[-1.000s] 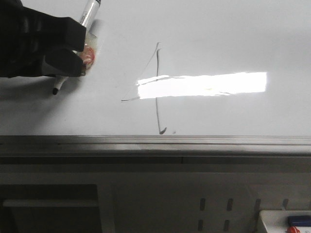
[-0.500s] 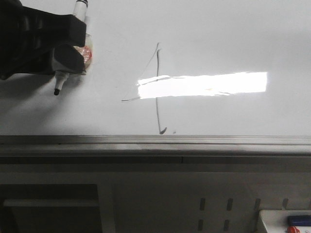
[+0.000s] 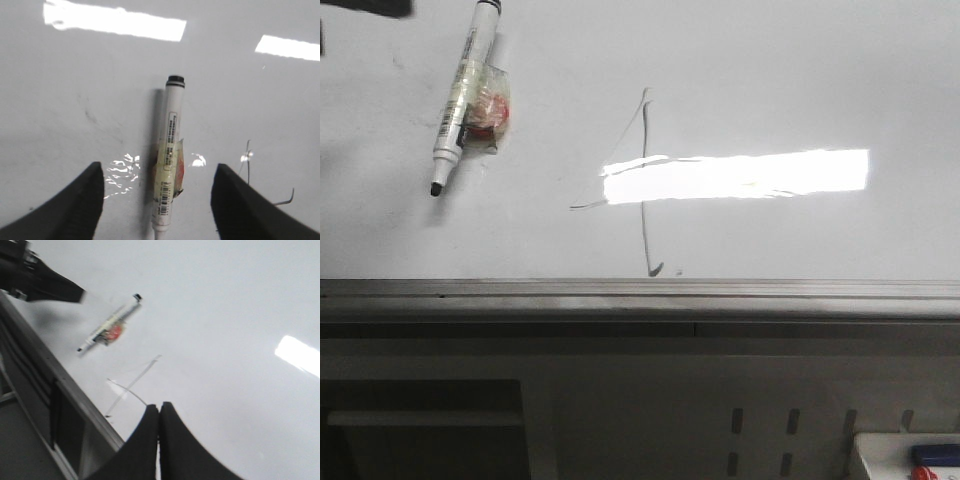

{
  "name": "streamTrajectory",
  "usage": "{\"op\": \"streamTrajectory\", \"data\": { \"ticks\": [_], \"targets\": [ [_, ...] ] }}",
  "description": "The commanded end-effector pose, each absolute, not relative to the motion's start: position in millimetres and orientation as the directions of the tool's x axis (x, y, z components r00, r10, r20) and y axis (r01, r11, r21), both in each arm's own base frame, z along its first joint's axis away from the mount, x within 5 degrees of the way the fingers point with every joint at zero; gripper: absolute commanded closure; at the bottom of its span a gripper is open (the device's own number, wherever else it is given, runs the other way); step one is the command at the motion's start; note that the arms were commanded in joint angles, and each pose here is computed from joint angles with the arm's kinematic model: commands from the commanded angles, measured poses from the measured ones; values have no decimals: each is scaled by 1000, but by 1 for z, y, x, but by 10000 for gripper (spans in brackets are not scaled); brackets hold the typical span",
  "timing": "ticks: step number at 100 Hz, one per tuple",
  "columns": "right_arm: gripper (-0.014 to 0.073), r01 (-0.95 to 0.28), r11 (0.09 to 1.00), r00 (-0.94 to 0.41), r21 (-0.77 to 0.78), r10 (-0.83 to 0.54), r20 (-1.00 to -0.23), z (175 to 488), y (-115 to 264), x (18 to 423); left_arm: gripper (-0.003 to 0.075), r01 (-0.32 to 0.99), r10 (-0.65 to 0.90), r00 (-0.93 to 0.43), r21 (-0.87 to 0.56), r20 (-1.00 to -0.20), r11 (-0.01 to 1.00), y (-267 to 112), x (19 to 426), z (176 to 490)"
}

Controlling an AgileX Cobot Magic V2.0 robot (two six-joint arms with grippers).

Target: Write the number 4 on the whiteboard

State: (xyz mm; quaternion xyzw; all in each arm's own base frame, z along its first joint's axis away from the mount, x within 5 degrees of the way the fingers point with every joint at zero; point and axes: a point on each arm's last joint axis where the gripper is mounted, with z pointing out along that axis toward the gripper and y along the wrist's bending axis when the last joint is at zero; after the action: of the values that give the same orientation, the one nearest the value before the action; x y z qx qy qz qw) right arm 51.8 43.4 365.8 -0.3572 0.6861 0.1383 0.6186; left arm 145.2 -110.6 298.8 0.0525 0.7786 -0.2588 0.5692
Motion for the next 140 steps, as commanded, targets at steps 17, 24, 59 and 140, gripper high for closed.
{"op": "streamTrajectory", "data": {
  "ticks": [17,24,59,140],
  "targets": [
    [639,-505,825,140,-253,-211,-967,326,2,23,738,472,-297,-153,-333,-943,816,-55,89,298],
    [639,-499,830,163,-249,-192,-968,314,-4,17,741,480,-325,-125,-344,-937,807,-46,80,293],
    [640,-508,824,121,-251,-220,-968,303,0,21,741,518,-355,-105,-356,-929,778,-39,69,287],
    [640,-508,824,121,-251,-220,-968,303,0,21,741,509,-5,236,119,-972,852,-41,67,270]
  ]
}}
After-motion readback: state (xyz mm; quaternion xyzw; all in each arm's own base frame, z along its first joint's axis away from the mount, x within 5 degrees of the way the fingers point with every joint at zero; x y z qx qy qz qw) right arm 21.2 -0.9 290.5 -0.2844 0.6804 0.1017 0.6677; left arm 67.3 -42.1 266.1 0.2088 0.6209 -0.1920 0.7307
